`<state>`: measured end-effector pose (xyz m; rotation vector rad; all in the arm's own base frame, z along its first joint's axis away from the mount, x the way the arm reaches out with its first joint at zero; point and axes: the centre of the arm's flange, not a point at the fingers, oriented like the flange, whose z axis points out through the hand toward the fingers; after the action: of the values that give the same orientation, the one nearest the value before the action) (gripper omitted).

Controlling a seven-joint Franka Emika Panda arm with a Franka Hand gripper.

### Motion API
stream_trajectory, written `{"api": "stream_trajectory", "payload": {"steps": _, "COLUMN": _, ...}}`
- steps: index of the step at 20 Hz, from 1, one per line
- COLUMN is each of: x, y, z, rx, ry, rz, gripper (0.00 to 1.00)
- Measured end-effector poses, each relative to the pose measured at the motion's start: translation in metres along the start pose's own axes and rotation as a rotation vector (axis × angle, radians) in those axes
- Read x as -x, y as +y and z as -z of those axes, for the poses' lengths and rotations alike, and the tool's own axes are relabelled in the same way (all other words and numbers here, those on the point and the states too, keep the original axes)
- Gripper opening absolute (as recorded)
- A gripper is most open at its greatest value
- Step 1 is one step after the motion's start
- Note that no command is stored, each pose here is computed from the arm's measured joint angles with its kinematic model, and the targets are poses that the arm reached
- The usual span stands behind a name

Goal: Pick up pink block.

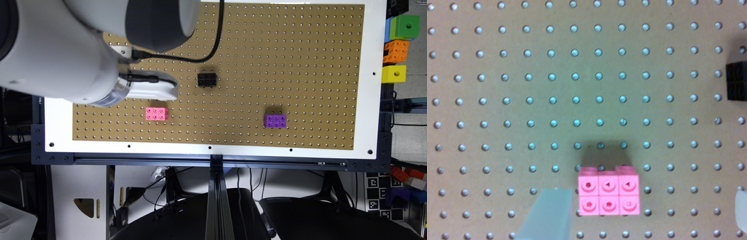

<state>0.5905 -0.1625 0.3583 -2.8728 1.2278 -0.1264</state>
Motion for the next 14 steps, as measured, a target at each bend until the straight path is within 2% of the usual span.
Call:
{"api": "stream_trajectory", "payload": {"steps": 3, "x": -0.0074, "y": 0.001, "z": -0.002, "rx": -0.0010, "ry": 0.0023, "rz": -0.0003, "gripper": 1.00}}
{"api": "stream_trajectory", "payload": {"steps": 7, "x": -0.0092, "y": 0.001, "z": -0.003, "rx": -0.0012, "ry": 0.0027, "rz": -0.0012, "gripper": 1.00}}
{"api": "stream_trajectory", "payload": {"steps": 9, "x": -0.0093, "y": 0.001, "z": -0.008, "rx": 0.0020, "ry": -0.0030, "rz": -0.0012, "gripper": 1.00}}
{"api": "stream_trajectory", "payload": {"steps": 11, "x": -0.0103, "y": 0.000, "z": -0.024, "rx": 0.0063, "ry": -0.0110, "rz": -0.0012, "gripper": 1.00}}
{"api": "stream_trajectory", "payload": {"steps": 14, "x": -0.0137, "y": -0.002, "z": -0.039, "rx": 0.0076, "ry": -0.0144, "rz": -0.0013, "gripper": 1.00}}
